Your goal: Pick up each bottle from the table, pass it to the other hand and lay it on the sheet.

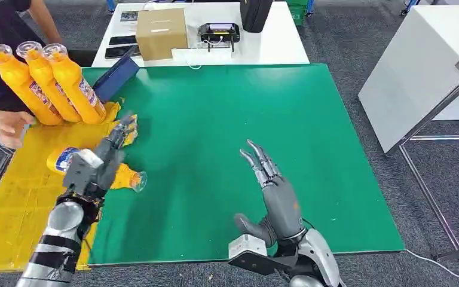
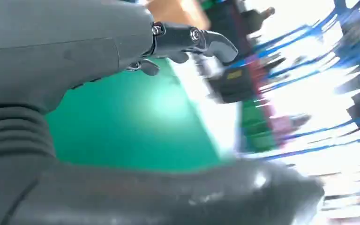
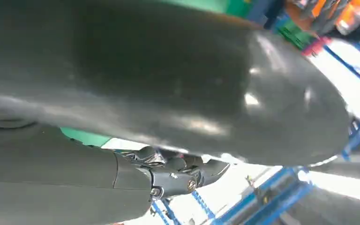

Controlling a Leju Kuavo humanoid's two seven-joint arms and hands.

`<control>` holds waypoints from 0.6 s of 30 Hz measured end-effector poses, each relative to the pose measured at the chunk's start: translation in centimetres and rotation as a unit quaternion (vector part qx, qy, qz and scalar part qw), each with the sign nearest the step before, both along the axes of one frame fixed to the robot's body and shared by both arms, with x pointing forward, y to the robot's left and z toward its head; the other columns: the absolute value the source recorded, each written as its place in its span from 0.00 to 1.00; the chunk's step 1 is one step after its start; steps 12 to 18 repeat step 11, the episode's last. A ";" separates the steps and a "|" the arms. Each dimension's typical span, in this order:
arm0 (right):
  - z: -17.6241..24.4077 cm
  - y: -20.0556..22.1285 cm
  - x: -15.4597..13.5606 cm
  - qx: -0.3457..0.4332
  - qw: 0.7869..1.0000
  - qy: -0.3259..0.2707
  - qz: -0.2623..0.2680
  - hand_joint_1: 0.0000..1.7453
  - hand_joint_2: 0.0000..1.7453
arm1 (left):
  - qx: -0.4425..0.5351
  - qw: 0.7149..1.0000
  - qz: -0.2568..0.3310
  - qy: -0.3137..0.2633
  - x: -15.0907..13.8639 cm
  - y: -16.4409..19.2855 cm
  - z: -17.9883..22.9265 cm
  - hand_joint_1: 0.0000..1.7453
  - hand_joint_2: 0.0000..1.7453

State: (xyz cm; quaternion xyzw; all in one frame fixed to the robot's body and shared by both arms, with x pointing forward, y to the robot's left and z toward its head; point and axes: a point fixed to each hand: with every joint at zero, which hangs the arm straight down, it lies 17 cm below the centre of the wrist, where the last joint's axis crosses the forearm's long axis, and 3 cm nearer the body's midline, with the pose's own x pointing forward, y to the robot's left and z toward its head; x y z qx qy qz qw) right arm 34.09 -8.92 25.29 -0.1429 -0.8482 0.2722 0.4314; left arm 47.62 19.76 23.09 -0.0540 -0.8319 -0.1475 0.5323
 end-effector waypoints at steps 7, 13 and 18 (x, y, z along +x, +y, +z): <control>2.2 -2.9 -1.1 0.087 0.995 -0.037 -0.024 0.00 0.00 | -0.116 0.991 -0.062 -0.037 -3.8 -1.4 5.1 0.00 0.00; 1.6 -3.8 -1.6 0.093 0.994 -0.035 -0.035 0.00 0.00 | -0.105 0.987 -0.118 -0.030 -6.7 -5.2 4.0 0.00 0.00; 1.6 -3.8 -1.6 0.093 0.994 -0.035 -0.035 0.00 0.00 | -0.105 0.987 -0.118 -0.030 -6.7 -5.2 4.0 0.00 0.00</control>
